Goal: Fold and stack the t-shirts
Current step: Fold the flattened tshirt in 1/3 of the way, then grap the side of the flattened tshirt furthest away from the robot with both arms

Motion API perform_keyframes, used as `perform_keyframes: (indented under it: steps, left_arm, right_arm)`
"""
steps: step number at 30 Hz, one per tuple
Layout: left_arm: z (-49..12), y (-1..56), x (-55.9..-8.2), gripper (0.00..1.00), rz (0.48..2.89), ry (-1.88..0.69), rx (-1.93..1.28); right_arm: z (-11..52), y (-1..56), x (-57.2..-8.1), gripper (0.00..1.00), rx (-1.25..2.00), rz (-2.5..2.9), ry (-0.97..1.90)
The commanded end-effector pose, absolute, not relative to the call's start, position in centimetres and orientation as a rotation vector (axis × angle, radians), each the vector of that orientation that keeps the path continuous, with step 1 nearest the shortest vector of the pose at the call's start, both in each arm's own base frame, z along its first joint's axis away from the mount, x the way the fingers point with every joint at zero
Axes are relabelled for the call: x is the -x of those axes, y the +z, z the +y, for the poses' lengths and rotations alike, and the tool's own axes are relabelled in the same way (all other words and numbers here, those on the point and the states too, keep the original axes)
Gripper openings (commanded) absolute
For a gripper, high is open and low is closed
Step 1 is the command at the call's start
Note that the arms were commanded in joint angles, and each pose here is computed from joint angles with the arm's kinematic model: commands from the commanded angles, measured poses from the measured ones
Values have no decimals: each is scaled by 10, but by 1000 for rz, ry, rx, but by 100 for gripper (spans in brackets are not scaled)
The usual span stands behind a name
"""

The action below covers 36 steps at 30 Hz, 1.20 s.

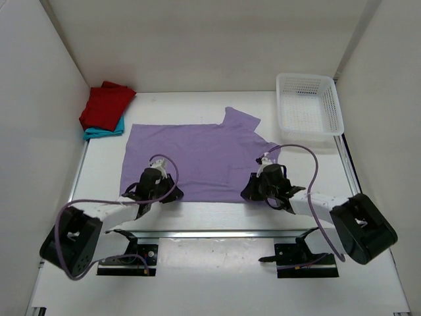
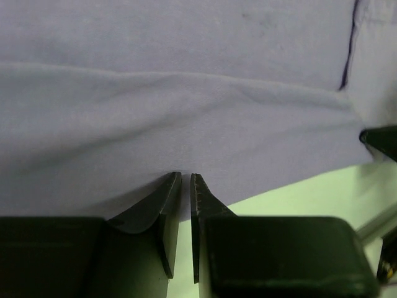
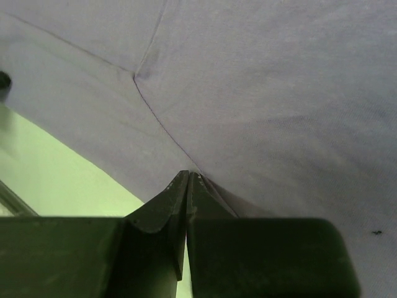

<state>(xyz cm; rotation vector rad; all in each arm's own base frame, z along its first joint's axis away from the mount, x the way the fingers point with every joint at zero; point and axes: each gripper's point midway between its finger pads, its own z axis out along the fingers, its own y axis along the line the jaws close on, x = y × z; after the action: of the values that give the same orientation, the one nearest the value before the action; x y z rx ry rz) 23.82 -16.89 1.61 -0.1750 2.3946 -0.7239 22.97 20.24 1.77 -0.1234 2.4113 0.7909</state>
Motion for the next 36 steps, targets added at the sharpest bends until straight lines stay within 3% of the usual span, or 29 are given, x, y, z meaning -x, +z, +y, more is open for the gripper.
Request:
perform_keyframes:
  steps: [1,4,6,9,11,14,17,22,26,32,36]
  left_arm:
    - [-154,-13,-187,23,2540,-639,172]
    - [-147,-5,-186,24,2502,-648,221]
    - [-147,26,-213,25,2408,-654,226]
    - [-154,88,-262,29,2256,-687,207]
    - [-155,113,-292,30,2205,-722,230]
    - [-153,147,-334,30,2120,-751,268]
    - [-133,164,-374,32,2057,-748,346]
    - [-92,152,-421,33,2078,-689,487]
    - [-62,139,-446,34,2141,-538,505]
    - [-22,119,-464,37,2185,-386,557]
    - [-2,109,-468,37,2213,-326,592]
  right_arm:
    - [174,-25,-168,1,139,2660,676]
    - [184,1,-176,6,162,2605,755]
    - [194,34,-197,18,175,2513,817]
    - [200,100,-248,27,147,2306,892]
    - [194,141,-292,22,82,2163,876]
    - [180,152,-352,6,33,2146,755]
    - [155,147,-418,0,-49,2177,595]
    - [118,126,-508,12,-187,2202,472]
    - [103,84,-526,19,-235,2327,388]
    - [100,62,-547,31,-238,2363,358]
    - [103,54,-561,33,-251,2382,329]
